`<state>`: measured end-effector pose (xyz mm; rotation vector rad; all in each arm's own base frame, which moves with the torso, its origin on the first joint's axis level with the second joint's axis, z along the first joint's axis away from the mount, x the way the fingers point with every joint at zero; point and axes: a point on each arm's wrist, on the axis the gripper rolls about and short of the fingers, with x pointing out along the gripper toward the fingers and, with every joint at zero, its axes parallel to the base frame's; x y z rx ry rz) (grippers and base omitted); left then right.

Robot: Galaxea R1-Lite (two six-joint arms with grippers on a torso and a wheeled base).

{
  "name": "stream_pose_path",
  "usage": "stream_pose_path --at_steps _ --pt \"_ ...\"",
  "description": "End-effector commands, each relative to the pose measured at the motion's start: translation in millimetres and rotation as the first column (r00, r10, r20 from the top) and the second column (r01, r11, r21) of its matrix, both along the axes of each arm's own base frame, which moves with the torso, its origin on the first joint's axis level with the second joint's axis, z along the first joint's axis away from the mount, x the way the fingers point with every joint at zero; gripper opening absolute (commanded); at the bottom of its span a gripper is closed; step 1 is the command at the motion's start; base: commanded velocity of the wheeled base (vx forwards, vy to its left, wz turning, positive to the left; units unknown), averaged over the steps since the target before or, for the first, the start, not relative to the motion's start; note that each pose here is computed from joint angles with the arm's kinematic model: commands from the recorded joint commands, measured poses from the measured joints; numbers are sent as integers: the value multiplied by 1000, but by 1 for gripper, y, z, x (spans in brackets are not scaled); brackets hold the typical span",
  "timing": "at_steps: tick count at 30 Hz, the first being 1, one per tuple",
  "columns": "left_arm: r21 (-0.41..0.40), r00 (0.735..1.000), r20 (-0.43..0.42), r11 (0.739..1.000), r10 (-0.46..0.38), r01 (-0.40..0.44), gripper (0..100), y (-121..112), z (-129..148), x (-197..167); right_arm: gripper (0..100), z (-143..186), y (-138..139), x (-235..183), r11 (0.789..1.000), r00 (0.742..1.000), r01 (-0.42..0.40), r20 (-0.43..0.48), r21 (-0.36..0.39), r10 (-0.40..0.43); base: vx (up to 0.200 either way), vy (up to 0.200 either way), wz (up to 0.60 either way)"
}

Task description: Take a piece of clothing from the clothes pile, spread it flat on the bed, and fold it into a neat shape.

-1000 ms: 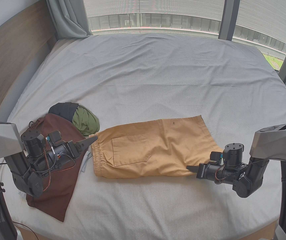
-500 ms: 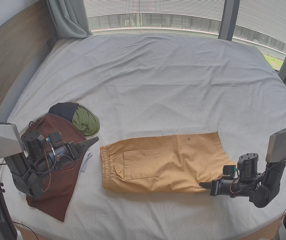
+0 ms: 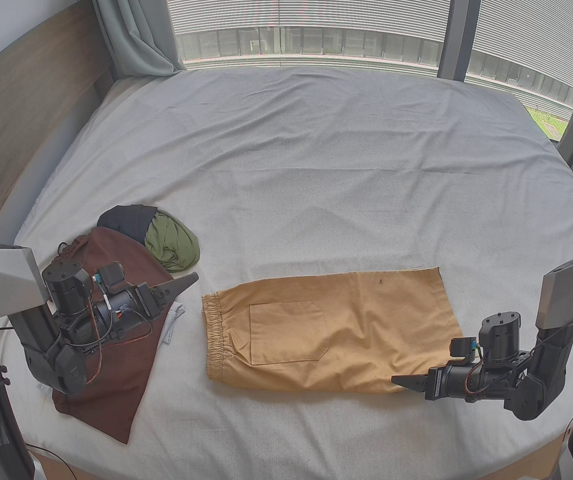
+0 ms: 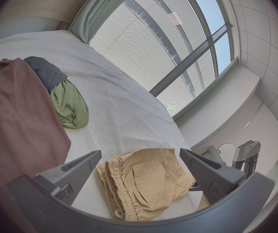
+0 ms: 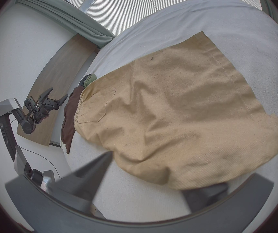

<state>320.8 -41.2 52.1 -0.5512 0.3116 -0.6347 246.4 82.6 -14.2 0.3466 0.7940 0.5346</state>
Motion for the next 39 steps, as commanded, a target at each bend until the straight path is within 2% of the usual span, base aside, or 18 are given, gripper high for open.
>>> stream_pose_path --at_steps 1,4,9,17,25,29,35,39 --pt "-2 1000 0 1000 -2 2 100 0 0 0 100 0 -2 -7 1000 1000 -3 -19 -6 3 0 0 0" --pt "-2 1000 5 1000 -10 10 100 1 1 0 100 -2 -6 -16 1000 999 -1 -43 -21 1 0 0 0" --pt "-2 1000 7 1000 -8 8 100 1 2 -1 100 1 -8 -24 1000 999 -13 -32 -27 12 0 0 0" --pt "15 1000 10 1000 -21 21 100 0 1 -3 100 5 -2 -51 997 997 -78 -19 -25 78 0 0 0" --pt "35 999 24 999 -29 28 100 1 0 -4 100 14 7 -55 992 991 -129 20 -8 129 0 0 0" --pt "36 999 26 999 -25 24 100 2 0 -4 100 15 12 -58 986 985 -169 23 2 169 0 0 0" --pt "44 999 31 999 -29 28 100 1 0 -4 100 16 25 -64 962 962 -271 30 38 270 0 0 0" --pt "46 999 25 998 -34 33 100 0 -1 -6 100 19 31 -60 957 957 -285 71 56 281 0 0 0"
